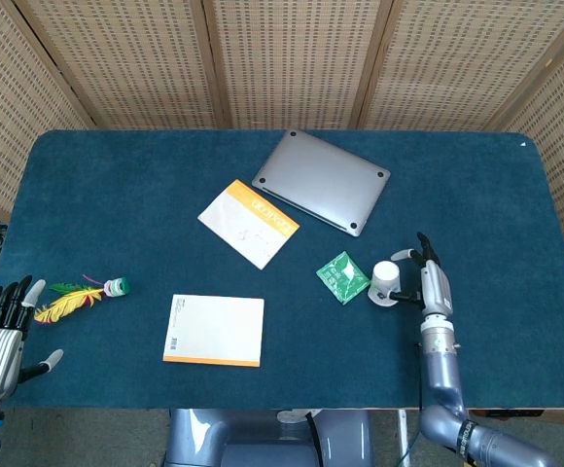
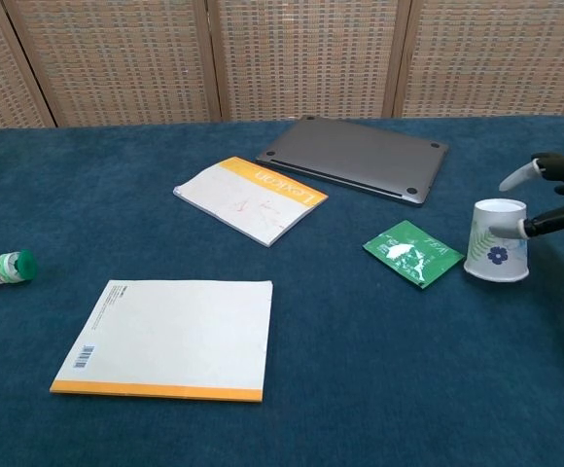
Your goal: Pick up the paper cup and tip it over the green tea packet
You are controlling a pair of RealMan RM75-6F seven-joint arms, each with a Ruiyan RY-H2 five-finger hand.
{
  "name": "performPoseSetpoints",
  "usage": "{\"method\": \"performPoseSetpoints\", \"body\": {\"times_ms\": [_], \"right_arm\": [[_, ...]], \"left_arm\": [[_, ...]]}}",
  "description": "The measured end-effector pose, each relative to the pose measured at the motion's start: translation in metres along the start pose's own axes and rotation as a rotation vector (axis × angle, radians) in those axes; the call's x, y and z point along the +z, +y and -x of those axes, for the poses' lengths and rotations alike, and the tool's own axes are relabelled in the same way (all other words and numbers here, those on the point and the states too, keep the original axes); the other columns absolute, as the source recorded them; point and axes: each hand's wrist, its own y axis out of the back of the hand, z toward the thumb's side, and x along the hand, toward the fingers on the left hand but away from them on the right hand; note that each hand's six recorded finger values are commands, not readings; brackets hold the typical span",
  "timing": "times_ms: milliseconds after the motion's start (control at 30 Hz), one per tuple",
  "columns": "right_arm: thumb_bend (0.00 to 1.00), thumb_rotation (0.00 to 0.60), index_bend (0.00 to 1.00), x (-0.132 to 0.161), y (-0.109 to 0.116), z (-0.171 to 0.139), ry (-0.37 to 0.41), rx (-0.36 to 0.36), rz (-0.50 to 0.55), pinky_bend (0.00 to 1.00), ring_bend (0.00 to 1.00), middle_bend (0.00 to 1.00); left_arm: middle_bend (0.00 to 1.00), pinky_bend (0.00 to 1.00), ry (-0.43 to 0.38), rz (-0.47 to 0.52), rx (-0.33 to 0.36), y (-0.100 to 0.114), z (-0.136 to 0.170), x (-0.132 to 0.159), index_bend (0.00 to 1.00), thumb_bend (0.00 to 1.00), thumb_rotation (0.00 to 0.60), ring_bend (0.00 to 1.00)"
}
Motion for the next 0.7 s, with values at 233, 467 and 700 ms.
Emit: {"method": "performPoseSetpoints", "body": {"times_ms": [233,467,700], "right_arm": [[0.23,0.6,0.39,-0.009,0.015,-0.01,0.01,-0.032,-0.035,0.0,0.0,0.0],[0.23,0.6,0.37,-0.002,0.026,-0.019,0.067,-0.055,-0.028,0.0,0.0,0.0],[0.23,0.6,0.36,0.017,0.039,-0.035,0.158,-0.07,-0.028,0.0,0.0,0.0]], "left_arm": [[0.0,0.0,-0.002,0.0,0.001,0.001,0.001,0.0,0.0,0.15,0.6,0.0],[0.0,0.0,0.0,0.001,0.002,0.001,0.001,0.0,0.0,0.15,0.6,0.0],[0.0,0.0,0.003,0.004,0.006,0.003,0.001,-0.001,0.0,0.15,0.6,0.0]]}}
